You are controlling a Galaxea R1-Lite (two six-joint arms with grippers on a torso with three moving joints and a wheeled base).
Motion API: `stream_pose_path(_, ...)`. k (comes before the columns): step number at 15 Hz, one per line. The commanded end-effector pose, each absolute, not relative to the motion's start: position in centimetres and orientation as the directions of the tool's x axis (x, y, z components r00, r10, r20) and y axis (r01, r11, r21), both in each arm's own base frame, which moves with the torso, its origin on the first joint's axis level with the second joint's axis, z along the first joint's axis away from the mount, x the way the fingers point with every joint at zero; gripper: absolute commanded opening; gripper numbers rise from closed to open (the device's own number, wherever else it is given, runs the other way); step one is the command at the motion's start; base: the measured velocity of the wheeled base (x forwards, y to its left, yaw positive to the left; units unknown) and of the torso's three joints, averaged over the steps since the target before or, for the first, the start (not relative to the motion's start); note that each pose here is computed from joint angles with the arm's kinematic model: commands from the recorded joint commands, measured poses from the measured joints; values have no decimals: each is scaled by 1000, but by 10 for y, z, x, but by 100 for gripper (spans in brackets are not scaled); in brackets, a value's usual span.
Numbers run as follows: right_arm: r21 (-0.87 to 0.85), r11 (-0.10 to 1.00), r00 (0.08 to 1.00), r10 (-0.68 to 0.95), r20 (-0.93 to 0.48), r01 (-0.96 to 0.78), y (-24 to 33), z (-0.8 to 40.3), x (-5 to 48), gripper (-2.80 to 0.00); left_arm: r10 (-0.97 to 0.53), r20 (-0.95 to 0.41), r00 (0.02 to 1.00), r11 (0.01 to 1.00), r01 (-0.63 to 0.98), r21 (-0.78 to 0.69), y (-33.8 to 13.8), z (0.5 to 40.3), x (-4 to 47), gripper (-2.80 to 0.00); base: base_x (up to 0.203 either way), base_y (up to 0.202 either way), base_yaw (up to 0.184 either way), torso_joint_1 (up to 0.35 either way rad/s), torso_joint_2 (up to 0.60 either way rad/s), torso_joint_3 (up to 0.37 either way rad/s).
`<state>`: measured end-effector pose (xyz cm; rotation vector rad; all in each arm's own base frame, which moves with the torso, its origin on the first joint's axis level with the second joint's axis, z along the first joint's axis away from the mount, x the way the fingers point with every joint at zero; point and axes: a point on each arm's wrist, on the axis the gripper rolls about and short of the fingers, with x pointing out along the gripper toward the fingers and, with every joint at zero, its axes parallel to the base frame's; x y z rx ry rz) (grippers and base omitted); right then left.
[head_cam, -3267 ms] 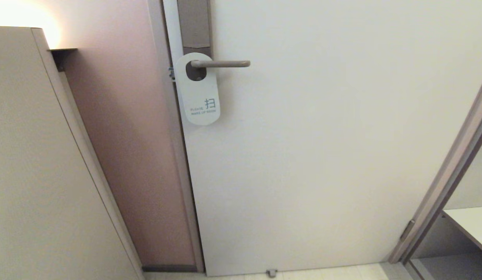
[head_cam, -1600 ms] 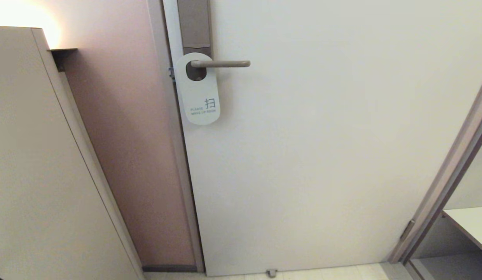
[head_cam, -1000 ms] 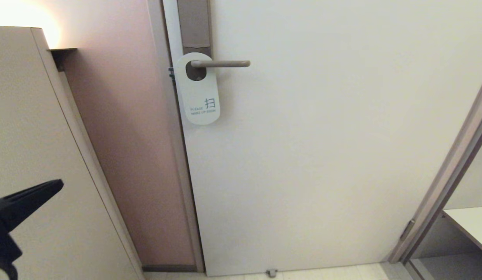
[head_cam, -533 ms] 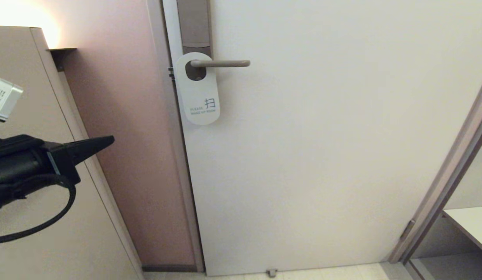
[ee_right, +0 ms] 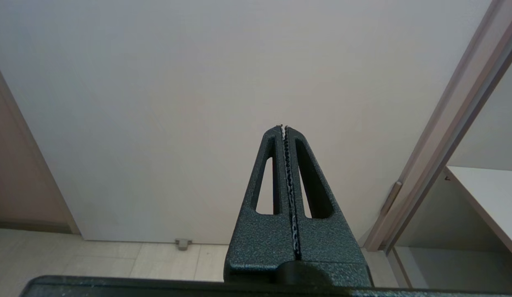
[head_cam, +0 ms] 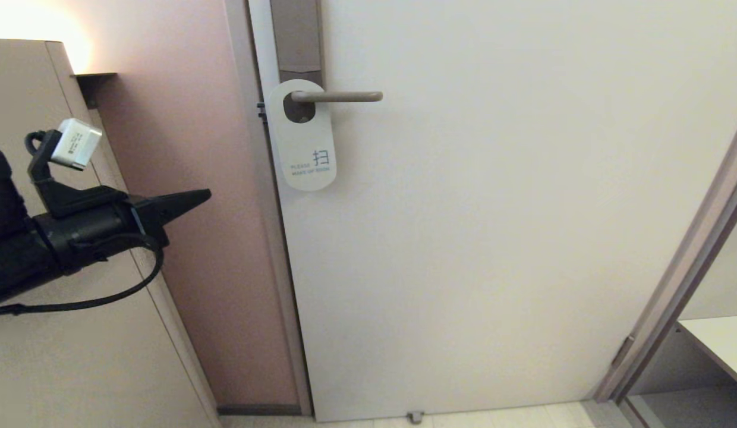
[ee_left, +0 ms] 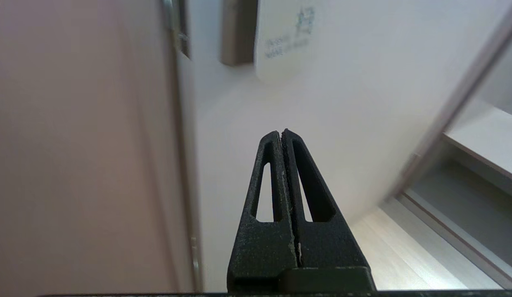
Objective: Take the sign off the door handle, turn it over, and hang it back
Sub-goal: Take down the sign
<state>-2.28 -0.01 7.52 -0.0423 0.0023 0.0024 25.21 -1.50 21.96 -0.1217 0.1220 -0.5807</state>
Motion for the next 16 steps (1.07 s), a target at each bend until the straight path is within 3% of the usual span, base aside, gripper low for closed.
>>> stream_pose_path(1, -43, 999, 1000, 3, -3, -3, 0, 75, -23, -280, -561, -112, 820, 824, 540, -173, -15, 208, 269, -280, 0, 0, 0, 0, 0, 0)
stream_pose_path(8, -44, 999, 1000, 3, -3, -3, 0, 75, -23, -280, -573, -120, 811, 815, 550, -180, -18, 203, 300, -280, 0, 0, 0, 0, 0, 0)
stream_pose_path(9, -43, 999, 1000, 3, -3, -3, 0, 75, -23, -280, -577, -123, 808, 813, 553, -181, -19, 201, 301, -34, 0, 0, 0, 0, 0, 0)
stream_pose_path(10, -43, 999, 1000, 2, -3, -2, 0, 75, -23, -280, -577, -123, 807, 813, 553, -181, -20, 201, 302, 0, 0, 0, 0, 0, 0, 0)
stream_pose_path(16, -43, 999, 1000, 3, -3, -3, 0, 75, -23, -280, -578, -74, 813, 812, 564, -153, -20, 199, 322, 0, 0, 0, 0, 0, 0, 0)
